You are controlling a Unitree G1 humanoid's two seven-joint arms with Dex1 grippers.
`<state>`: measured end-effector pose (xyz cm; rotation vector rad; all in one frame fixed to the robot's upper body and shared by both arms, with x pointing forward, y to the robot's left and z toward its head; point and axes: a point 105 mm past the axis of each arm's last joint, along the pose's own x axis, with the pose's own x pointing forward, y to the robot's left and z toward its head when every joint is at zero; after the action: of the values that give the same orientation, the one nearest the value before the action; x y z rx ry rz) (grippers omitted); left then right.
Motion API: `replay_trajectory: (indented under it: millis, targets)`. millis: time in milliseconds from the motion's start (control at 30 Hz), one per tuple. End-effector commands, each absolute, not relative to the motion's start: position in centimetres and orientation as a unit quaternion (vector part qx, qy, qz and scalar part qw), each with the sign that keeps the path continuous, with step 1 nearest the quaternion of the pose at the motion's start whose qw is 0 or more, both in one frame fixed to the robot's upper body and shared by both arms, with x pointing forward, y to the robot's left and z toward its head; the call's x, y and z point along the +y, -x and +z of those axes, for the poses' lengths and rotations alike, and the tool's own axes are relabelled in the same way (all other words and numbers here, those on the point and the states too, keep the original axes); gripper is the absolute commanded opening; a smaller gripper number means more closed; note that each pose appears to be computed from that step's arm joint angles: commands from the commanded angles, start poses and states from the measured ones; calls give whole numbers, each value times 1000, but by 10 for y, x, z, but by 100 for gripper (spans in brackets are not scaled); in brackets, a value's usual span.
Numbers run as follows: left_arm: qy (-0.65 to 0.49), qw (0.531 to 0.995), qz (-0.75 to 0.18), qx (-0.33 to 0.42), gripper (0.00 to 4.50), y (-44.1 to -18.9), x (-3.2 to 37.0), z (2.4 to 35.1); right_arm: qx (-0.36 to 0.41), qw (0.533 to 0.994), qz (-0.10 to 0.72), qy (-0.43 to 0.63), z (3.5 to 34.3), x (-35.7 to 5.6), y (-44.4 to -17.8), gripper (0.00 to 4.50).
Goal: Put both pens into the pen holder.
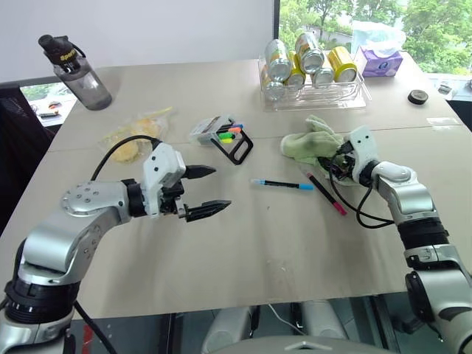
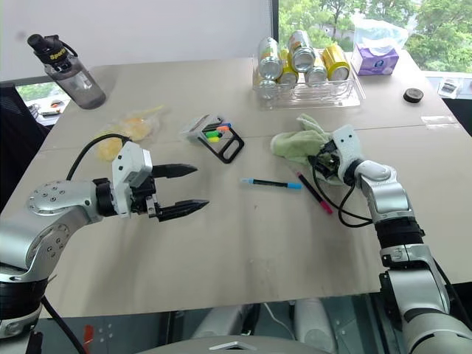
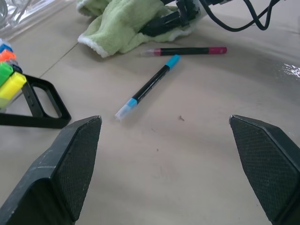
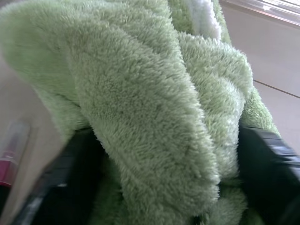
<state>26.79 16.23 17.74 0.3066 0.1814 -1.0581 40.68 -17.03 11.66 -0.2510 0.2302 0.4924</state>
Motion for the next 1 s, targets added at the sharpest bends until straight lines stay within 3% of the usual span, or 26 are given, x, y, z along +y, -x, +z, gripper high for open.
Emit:
replay_trajectory:
  millis: [33, 133, 200, 333, 467, 733, 800, 833, 1000]
  targets:
    - [-172, 848, -496, 77, 450, -266, 162, 184, 99, 960, 231, 122, 125, -173, -408, 253]
    - [-171, 848, -496, 72, 450, -269, 159, 187, 75, 963, 231, 117, 134, -172, -407, 84]
    - [-170, 846, -500, 65, 450, -272, 155, 190, 51, 967, 226, 103, 144, -173, -406, 13]
    - [-175, 842, -507, 52, 450, -278, 148, 195, 3, 975, 206, 85, 167, -187, -399, 3]
    - [-172, 834, -524, 31, 450, -282, 136, 205, -34, 988, 141, 60, 199, -231, -381, 3]
    - [-174, 812, -558, 5, 450, -285, 118, 218, 19, 994, 6, 110, 198, -330, -325, 3]
    - [-175, 805, -567, 0, 450, -285, 115, 220, 51, 993, 5, 108, 186, -337, -314, 107]
    - [-175, 803, -569, -2, 450, -285, 115, 221, 58, 993, 5, 107, 183, -338, -311, 118]
    - [-168, 797, -580, -7, 450, -287, 111, 222, 120, 982, -4, 143, 164, -344, -294, 359]
